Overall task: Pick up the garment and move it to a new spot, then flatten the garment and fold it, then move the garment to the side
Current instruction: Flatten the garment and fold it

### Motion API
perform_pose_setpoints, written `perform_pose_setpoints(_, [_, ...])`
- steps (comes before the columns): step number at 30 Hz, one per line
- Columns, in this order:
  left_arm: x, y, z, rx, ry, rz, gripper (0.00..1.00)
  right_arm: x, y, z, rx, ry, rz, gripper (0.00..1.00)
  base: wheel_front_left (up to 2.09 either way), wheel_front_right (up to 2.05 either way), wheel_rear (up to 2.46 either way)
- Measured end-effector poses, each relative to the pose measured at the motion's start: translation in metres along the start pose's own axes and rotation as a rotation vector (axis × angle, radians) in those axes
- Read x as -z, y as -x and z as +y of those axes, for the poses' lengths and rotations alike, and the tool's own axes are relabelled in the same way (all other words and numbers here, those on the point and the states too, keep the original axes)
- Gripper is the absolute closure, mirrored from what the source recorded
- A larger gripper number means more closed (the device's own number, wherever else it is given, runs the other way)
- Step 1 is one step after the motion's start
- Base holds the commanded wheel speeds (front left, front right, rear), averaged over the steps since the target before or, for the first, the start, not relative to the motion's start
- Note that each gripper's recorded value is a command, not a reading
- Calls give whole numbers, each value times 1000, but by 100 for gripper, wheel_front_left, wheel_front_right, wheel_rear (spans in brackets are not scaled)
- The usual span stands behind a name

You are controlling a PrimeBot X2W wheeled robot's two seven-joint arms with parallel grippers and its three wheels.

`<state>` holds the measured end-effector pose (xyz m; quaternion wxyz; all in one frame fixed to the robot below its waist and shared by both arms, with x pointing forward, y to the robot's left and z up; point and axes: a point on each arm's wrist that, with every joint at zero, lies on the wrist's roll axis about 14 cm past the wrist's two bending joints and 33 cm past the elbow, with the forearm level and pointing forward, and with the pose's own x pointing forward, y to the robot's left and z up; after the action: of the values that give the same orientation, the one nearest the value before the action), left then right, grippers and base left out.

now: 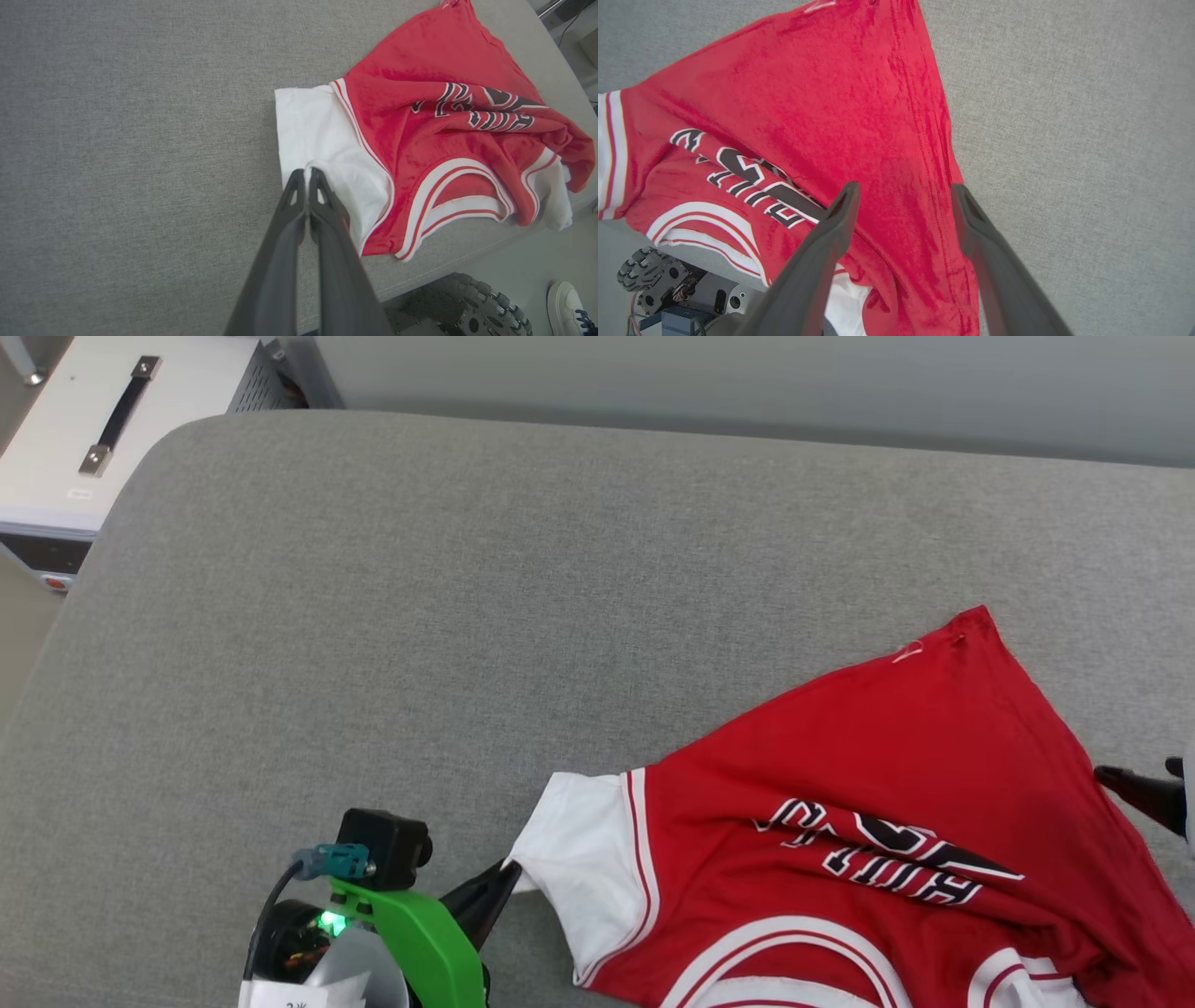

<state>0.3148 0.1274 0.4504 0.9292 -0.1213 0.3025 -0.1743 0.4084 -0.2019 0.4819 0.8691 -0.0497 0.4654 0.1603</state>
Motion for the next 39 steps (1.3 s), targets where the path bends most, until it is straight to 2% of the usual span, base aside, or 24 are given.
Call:
perform_pose_setpoints(6, [-1, -5, 6, -12, 7, 4, 100, -31, -33, 8, -10, 57, 50, 0, 0, 0, 0])
perform_pose_setpoints(17, [2, -13, 22, -58, 40, 14, 100, -60, -104, 1, 20, 103, 145, 0, 0, 0, 0])
perform_pose_setpoints(25, [13, -15, 32, -95, 69, 36, 100, -54, -149, 6, 10, 151, 232, 0, 0, 0, 0])
perform_pose_setpoints(34, [15, -17, 41, -128, 83, 41, 100, -45, -171, 7, 9, 207, 286, 0, 0, 0, 0])
perform_pose_setpoints(35, [16, -16, 42, -131, 84, 43, 100, -45, -172, 7, 6, 209, 289, 20, 0, 0, 0])
perform_pose_setpoints(36, [16, -16, 43, -134, 84, 45, 100, -45, -172, 7, 4, 209, 285, 67, 0, 0, 0])
perform_pose_setpoints(37, [17, -16, 44, -136, 85, 44, 100, -46, -173, 8, 0, 209, 278, 100, 0, 0, 0])
perform_pose_setpoints(39, [17, -16, 44, -139, 84, 44, 100, -49, -173, 9, -6, 210, 250, 100, 0, 0, 0])
